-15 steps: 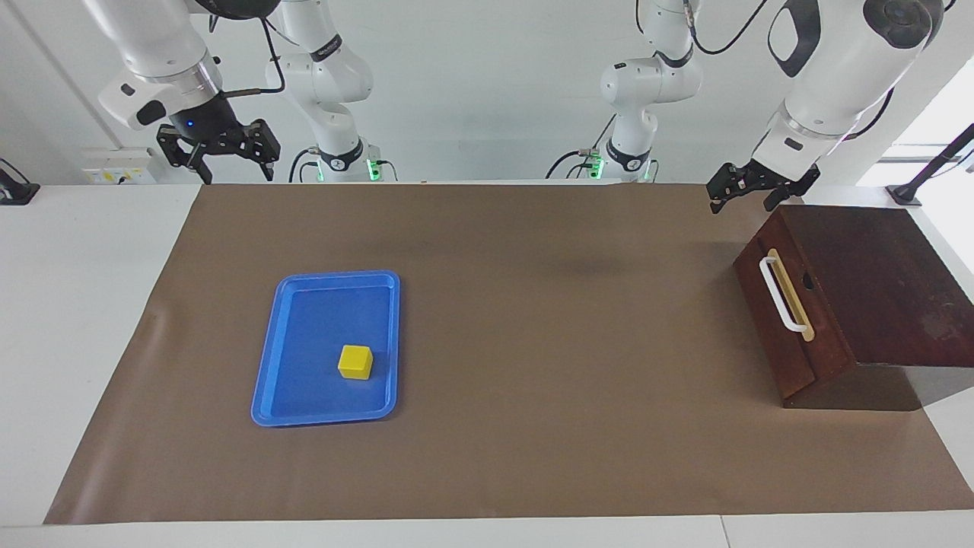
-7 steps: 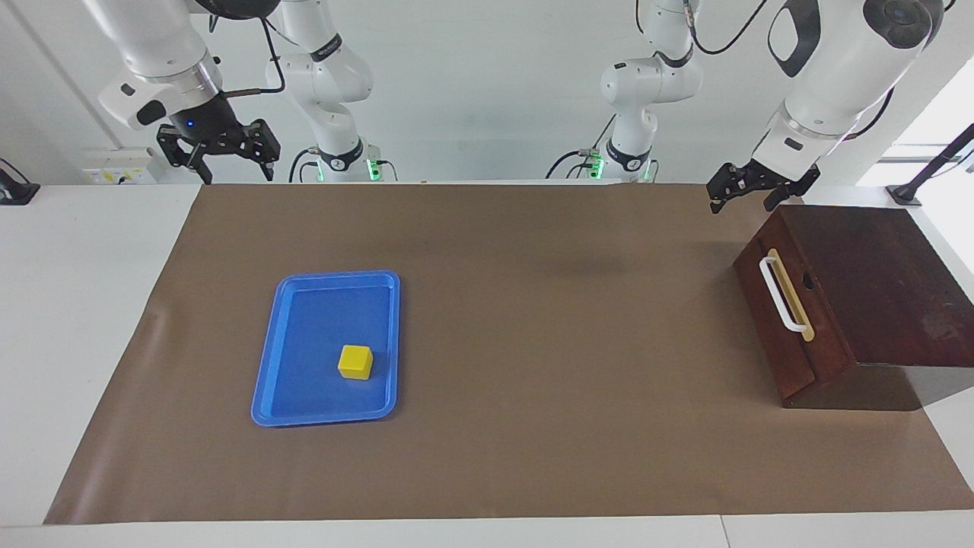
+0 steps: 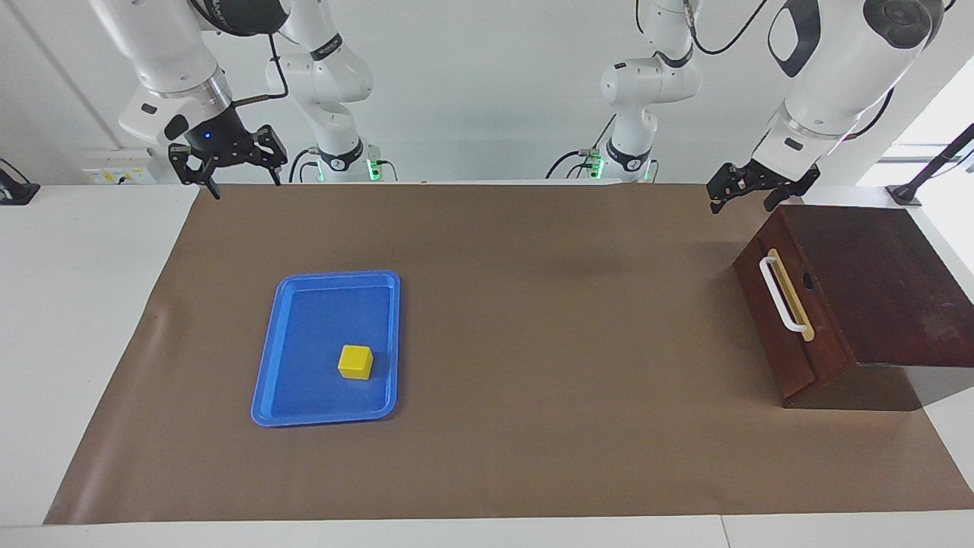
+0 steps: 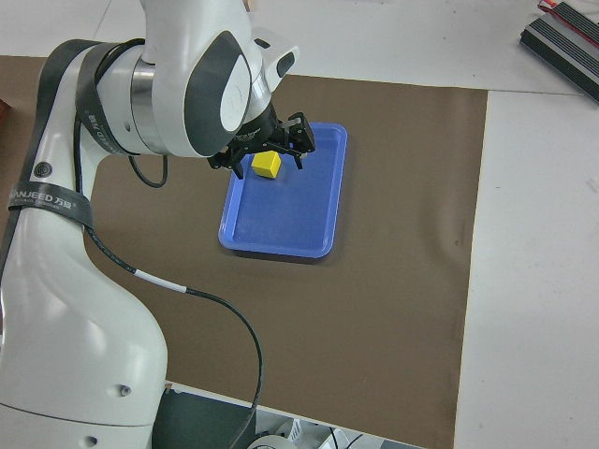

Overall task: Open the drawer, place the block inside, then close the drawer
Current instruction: 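Reach the right gripper toward the yellow cube in the blue tray, then lower the open right gripper over the yellow cube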

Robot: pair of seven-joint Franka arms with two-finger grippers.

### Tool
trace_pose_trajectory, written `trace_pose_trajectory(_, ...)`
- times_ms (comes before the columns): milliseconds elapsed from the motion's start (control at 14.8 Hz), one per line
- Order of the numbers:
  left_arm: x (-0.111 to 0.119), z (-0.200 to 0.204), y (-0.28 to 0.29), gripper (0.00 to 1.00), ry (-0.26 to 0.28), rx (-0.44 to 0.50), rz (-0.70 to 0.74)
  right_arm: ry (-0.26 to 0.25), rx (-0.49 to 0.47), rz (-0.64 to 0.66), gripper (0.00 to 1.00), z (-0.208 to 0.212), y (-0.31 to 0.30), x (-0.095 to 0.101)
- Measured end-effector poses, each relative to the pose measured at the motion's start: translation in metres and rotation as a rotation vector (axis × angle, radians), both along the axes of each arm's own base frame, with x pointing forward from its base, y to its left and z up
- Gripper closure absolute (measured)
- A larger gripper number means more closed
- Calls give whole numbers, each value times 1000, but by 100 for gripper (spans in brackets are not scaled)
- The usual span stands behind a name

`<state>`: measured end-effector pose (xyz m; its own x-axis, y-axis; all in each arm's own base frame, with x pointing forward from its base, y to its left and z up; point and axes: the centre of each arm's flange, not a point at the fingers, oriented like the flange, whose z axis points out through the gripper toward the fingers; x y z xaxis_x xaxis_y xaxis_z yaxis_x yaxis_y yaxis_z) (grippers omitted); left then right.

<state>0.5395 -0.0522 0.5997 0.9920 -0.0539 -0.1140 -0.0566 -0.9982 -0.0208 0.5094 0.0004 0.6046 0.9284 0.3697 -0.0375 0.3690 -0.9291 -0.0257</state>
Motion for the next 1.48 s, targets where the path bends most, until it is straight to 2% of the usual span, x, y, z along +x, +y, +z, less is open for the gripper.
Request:
trace_pose_trajectory(202, 0, 0, 0, 0, 0, 0, 0, -19, 69, 186, 0, -28, -7, 4)
trace_pose_trajectory(472, 0, 0, 0, 0, 0, 0, 0, -112, 112, 553, 0, -66, -9, 13)
trace_pose_trajectory(607, 0, 0, 0, 0, 0, 0, 0, -149, 164, 735, 0, -89, -10, 22)
trace_pose_trajectory(742, 0, 0, 0, 0, 0, 0, 0, -186, 236, 860, 0, -120, -17, 35)
trace_pose_trajectory(876, 0, 0, 0, 0, 0, 0, 0, -220, 324, 912, 0, -148, -19, 46)
trace_pose_trajectory(1146, 0, 0, 0, 0, 0, 0, 0, -303, 453, 993, 0, -175, -18, 55)
trace_pose_trajectory(1348, 0, 0, 0, 0, 0, 0, 0, -347, 481, 1029, 0, -187, -20, 60)
trace_pose_trajectory(1483, 0, 0, 0, 0, 0, 0, 0, -355, 495, 1044, 0, -194, -20, 62)
